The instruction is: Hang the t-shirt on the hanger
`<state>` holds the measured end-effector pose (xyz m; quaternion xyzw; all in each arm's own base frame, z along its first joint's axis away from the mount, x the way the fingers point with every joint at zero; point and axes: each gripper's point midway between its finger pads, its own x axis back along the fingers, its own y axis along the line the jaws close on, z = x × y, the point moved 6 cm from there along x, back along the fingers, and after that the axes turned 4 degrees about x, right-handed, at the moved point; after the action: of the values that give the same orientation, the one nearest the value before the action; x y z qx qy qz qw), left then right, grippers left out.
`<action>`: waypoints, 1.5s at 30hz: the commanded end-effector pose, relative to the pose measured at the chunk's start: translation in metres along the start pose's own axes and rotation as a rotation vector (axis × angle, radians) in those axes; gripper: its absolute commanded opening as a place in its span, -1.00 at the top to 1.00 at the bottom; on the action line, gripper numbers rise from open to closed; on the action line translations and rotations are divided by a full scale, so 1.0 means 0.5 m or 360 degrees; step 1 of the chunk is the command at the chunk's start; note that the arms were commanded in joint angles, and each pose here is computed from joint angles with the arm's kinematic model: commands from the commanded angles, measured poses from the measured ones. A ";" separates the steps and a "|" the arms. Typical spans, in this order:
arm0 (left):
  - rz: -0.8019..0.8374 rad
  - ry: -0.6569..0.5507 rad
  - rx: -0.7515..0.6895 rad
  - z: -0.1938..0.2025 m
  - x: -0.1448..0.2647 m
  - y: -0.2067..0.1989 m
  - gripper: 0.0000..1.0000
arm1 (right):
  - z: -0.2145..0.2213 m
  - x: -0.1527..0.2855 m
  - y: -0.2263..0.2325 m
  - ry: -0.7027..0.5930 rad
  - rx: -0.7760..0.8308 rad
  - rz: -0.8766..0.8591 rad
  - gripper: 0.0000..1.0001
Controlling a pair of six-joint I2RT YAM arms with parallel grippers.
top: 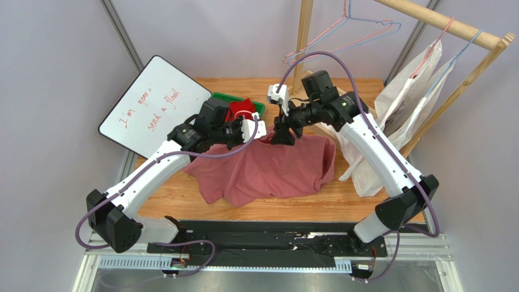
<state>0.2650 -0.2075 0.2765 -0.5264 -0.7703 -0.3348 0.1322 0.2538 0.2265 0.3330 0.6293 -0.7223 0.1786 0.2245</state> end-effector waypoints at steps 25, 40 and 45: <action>-0.0205 -0.0195 0.0149 -0.026 0.130 -0.010 0.41 | -0.031 0.092 0.020 -0.0242 0.0050 0.0156 1.00; -0.0337 -0.0525 0.0210 -0.116 0.218 0.027 -0.29 | -0.054 0.139 0.022 -0.0387 0.0016 0.0288 1.00; -0.0167 -0.0559 0.0087 -0.127 0.189 0.006 0.02 | -0.046 0.129 0.033 -0.0411 -0.0013 0.0221 1.00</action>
<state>0.2201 -0.1888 0.3329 -0.5527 -0.7986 -0.2305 0.0609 0.2260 0.2197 0.3948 0.6605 -0.7378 0.1157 0.0783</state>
